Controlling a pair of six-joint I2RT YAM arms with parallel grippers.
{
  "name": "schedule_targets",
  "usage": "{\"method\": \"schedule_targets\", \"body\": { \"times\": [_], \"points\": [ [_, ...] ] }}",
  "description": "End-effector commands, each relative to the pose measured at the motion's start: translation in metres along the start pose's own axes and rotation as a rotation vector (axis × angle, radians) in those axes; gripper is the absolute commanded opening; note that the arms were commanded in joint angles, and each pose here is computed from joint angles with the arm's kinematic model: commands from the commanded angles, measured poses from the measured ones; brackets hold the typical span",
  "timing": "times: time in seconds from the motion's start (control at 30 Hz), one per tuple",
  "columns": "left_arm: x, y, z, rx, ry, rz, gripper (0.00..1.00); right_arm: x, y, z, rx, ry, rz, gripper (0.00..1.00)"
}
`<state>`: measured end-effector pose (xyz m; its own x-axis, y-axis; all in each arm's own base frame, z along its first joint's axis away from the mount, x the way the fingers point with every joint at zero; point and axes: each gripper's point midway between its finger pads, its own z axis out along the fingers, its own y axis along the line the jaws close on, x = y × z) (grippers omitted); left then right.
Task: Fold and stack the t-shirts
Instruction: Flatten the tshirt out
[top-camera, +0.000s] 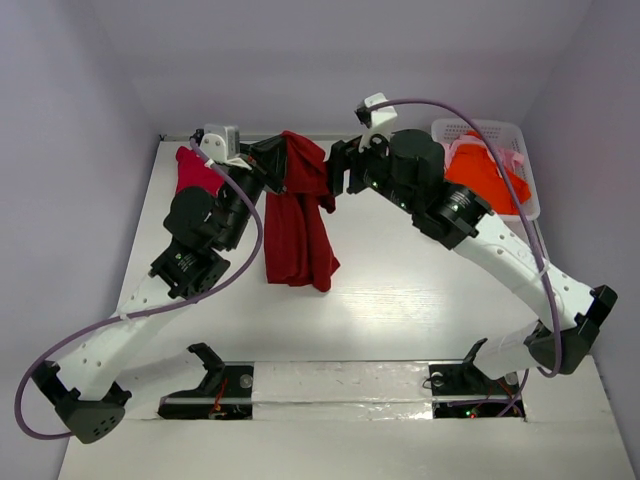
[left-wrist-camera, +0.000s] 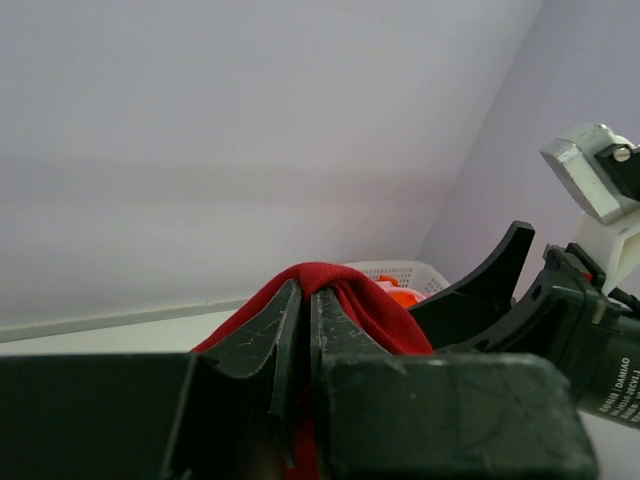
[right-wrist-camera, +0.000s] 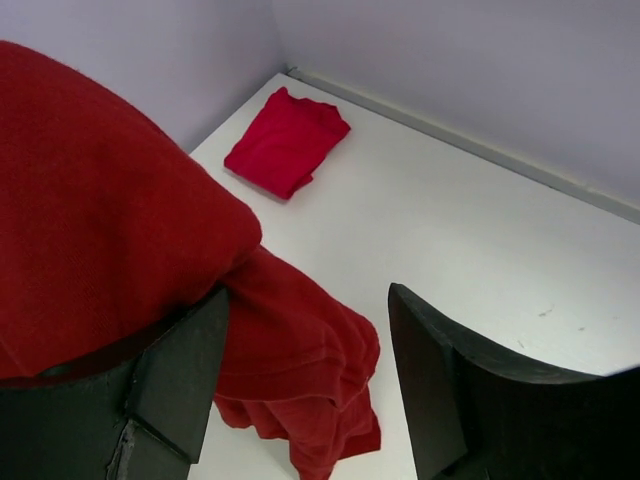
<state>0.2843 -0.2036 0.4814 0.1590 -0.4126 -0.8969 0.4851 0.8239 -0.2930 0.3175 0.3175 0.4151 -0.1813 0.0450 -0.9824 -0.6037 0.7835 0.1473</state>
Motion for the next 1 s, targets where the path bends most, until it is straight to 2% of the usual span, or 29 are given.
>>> {"method": "schedule_targets", "body": {
  "times": [0.0, 0.27, 0.43, 0.57, 0.7, 0.97],
  "points": [
    [-0.033, -0.009, -0.001, 0.037, -0.111, -0.038, 0.00, -0.057, 0.013, -0.019, -0.068, -0.150, 0.025, 0.70],
    [-0.022, -0.014, 0.004, 0.064, -0.095, -0.038, 0.00, -0.089, 0.016, -0.036, -0.076, -0.179, -0.001, 0.67],
    [-0.020, -0.005, 0.005, 0.021, -0.093, -0.030, 0.00, -0.109, 0.012, -0.066, -0.062, -0.234, 0.012, 0.69],
    [-0.027, -0.002, 0.004, 0.000, -0.110, -0.021, 0.00, -0.106, 0.005, -0.084, -0.038, -0.225, 0.023, 0.69],
    [-0.029, -0.007, 0.006, 0.021, -0.115, -0.034, 0.00, -0.098, 0.012, -0.087, -0.085, -0.211, 0.034, 0.66],
    [-0.026, -0.012, 0.011, 0.040, -0.113, -0.050, 0.00, -0.081, 0.027, -0.066, -0.156, -0.177, 0.040, 0.66]
  ]
}}
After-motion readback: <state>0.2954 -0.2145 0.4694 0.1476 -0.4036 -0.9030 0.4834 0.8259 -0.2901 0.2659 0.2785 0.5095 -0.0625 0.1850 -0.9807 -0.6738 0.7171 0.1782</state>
